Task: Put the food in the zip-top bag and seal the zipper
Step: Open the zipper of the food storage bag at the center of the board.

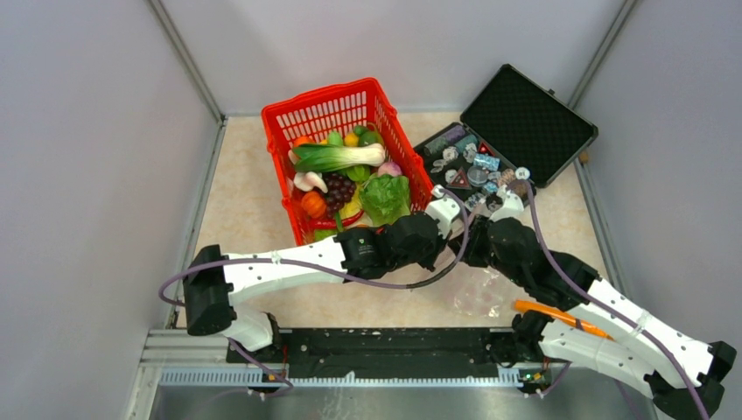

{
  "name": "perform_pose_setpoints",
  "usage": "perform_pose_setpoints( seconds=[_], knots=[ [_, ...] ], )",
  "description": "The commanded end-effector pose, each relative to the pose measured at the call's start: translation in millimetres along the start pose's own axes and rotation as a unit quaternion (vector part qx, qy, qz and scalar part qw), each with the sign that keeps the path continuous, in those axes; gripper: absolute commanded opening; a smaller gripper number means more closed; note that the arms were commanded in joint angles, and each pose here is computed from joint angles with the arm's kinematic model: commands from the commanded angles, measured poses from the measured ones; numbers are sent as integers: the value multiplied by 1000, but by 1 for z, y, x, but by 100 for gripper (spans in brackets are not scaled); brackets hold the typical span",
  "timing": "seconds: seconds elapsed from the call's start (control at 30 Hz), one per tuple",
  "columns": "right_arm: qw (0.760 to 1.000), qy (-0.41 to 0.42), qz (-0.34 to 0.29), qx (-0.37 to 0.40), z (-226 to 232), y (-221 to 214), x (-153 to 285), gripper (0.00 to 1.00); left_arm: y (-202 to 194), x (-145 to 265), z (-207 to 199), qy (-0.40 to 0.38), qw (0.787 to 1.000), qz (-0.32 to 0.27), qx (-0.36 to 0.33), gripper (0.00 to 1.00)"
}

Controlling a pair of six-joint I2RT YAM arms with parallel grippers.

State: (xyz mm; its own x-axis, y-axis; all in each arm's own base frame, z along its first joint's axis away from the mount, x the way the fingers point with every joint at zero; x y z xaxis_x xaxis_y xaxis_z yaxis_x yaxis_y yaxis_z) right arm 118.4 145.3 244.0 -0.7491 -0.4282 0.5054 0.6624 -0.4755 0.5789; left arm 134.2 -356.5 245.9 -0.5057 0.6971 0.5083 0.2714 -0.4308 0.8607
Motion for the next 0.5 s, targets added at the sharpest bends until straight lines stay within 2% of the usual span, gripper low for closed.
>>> perform_pose_setpoints(
  seconds=[0.0, 0.17, 0.2, 0.33, 0.47],
  knots=[
    [997, -16, -60, -34, 3, 16, 2, 23, 20, 12, -6, -37, 998, -53, 5, 0],
    [996, -9, -80, -48, 6, 19, -4, 26, 17, 12, -7, -45, 998, -48, 4, 0],
    [995, -8, -82, -48, 7, 20, -4, 24, 17, 12, -7, -42, 998, -47, 4, 0],
    [995, -16, -88, -35, 6, 23, 0, 3, 15, 12, -1, -11, 999, -42, 12, 0],
    [995, -40, -86, -4, 2, 29, 10, 0, 10, 12, 11, 50, 998, -33, 22, 0]
  ],
)
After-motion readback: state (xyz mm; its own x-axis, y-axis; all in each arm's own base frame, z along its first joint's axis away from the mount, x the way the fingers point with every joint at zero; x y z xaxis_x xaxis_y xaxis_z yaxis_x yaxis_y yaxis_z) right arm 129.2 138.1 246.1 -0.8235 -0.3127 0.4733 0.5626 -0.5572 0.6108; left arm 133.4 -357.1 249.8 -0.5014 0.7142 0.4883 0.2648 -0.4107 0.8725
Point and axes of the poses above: each gripper's point midway between its finger pads, its own x axis back along the fingers, its own z axis along the line the jaws close on, y = z × x, the point moved 8 cm from there along x, back along the fingers, and after that the axes turned 12 degrees about -x, right-handed, at the moved point
